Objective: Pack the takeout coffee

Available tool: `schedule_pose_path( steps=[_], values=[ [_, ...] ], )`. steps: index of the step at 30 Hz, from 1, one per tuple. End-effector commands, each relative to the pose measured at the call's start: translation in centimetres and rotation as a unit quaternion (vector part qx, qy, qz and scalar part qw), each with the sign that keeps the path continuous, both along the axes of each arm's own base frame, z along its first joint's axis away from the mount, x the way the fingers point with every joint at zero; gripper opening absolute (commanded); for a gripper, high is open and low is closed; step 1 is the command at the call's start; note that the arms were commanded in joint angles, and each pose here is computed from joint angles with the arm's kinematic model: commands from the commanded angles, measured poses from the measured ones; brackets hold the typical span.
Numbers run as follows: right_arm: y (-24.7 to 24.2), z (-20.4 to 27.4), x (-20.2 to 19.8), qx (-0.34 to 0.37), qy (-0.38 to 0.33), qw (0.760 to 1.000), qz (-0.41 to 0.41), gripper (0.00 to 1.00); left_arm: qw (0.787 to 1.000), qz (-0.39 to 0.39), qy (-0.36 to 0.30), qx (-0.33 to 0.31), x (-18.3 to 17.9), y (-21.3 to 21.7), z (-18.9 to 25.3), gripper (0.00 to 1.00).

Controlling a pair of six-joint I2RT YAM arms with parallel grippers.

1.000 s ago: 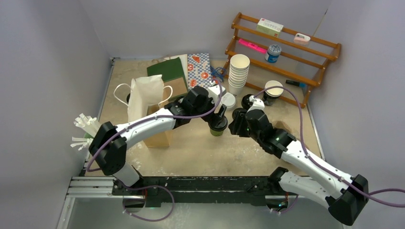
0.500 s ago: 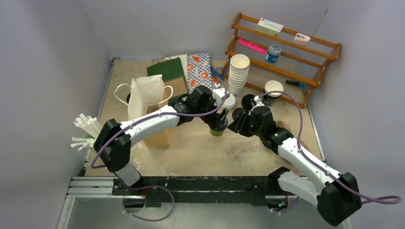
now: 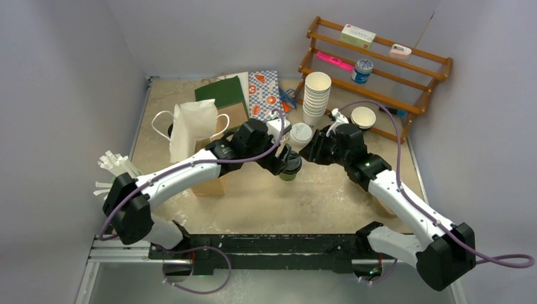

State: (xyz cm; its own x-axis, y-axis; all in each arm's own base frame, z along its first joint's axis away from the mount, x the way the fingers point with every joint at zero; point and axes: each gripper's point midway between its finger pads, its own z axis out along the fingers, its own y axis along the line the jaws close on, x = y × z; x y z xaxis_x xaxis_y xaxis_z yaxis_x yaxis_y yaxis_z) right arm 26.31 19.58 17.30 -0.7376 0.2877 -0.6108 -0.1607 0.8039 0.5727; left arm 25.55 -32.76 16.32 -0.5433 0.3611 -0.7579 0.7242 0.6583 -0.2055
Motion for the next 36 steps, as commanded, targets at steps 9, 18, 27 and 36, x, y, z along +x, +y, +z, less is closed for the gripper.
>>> schedule_pose_path(
  steps=[9, 18, 27, 36],
  values=[
    [1.9, 2.6, 3.0, -0.085, -0.076, 0.985, 0.130, 0.53, 0.981, 0.089, 0.055, -0.162, -1.4, -0.5, 0.6, 0.17],
    [2.2, 1.4, 4.2, -0.113, -0.089, 0.977, 0.156, 0.57, 0.938, 0.157, 0.111, -0.288, -2.6, -0.2, 0.4, 0.05],
    [3.1, 0.2, 4.3, -0.110, -0.080, 0.976, 0.170, 0.55, 0.911, 0.192, 0.121, -0.345, -2.5, 0.5, -0.1, 0.25],
    [3.4, -0.5, 3.8, -0.123, -0.074, 0.973, 0.181, 0.56, 0.894, 0.188, 0.156, -0.376, -2.3, -0.8, -0.9, 0.33]
  ],
)
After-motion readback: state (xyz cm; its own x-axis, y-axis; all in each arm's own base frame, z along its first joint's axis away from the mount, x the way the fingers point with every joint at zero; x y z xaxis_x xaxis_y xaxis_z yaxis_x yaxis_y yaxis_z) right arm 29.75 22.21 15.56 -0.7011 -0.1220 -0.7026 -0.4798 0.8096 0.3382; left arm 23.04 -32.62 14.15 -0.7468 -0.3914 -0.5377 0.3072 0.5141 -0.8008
